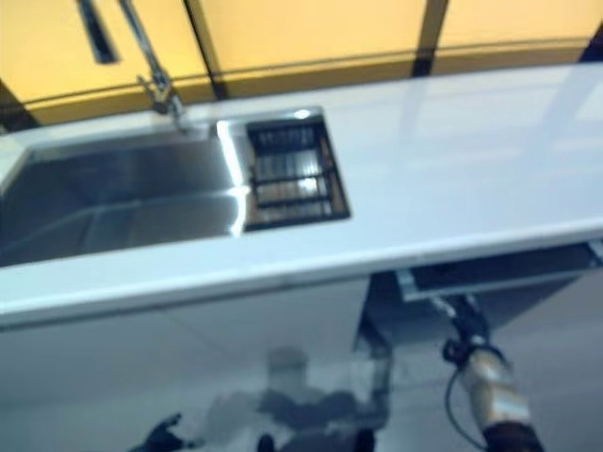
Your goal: Take plates into dishwasher
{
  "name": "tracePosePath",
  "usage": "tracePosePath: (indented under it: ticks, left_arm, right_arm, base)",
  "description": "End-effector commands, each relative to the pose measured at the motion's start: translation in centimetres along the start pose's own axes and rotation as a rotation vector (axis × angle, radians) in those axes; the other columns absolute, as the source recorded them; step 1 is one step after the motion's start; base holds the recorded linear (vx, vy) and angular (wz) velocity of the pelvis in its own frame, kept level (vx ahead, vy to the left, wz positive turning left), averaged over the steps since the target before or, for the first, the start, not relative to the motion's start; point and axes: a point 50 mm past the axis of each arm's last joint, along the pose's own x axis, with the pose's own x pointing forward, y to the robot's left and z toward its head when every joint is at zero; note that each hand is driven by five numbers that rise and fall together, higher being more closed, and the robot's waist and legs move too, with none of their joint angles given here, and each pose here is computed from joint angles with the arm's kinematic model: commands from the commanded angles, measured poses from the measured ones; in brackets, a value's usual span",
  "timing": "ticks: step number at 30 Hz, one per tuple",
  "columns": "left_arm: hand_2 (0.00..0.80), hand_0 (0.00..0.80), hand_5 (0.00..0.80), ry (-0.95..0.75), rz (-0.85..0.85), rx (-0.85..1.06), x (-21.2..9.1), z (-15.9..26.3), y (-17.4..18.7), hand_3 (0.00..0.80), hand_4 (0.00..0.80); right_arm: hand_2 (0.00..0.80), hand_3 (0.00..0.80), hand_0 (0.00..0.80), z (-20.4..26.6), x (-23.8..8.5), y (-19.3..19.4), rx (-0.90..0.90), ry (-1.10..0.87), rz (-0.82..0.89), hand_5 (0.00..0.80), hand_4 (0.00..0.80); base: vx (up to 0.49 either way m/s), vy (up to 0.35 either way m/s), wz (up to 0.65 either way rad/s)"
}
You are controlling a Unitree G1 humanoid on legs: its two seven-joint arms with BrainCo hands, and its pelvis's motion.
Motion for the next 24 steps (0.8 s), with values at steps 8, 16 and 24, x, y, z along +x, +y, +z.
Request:
tracePosePath:
  ticks: [8, 16, 24]
  left_arm:
    - [0.000, 0.000, 0.000, 0.095, 0.051, -0.120, -0.2, -2.3, 1.4, 0.000, 0.000]
    - [0.000, 0.000, 0.000, 0.167, 0.039, -0.207, -0.3, -3.7, 0.5, 0.000, 0.000]
    - [0.000, 0.000, 0.000, 0.205, 0.045, -0.237, -0.6, -4.5, 0.6, 0.000, 0.000]
  right_arm:
    - [0.000, 0.000, 0.000, -6.2, -2.0, -8.1, -0.458, 0.272, -0.185, 0.000, 0.000]
    - [0.000, 0.000, 0.000, -10.3, -3.8, -9.2, -0.429, 0.385, -0.215, 0.000, 0.000]
    - [0.000, 0.000, 0.000, -12.6, -5.1, -8.2, -0.403, 0.398, -0.227, 0.000, 0.000]
  base:
    - [0.001, 0.148, 0.01]
    - [-0.022, 0.098, -0.02]
    - [0.022, 0.028, -0.01]
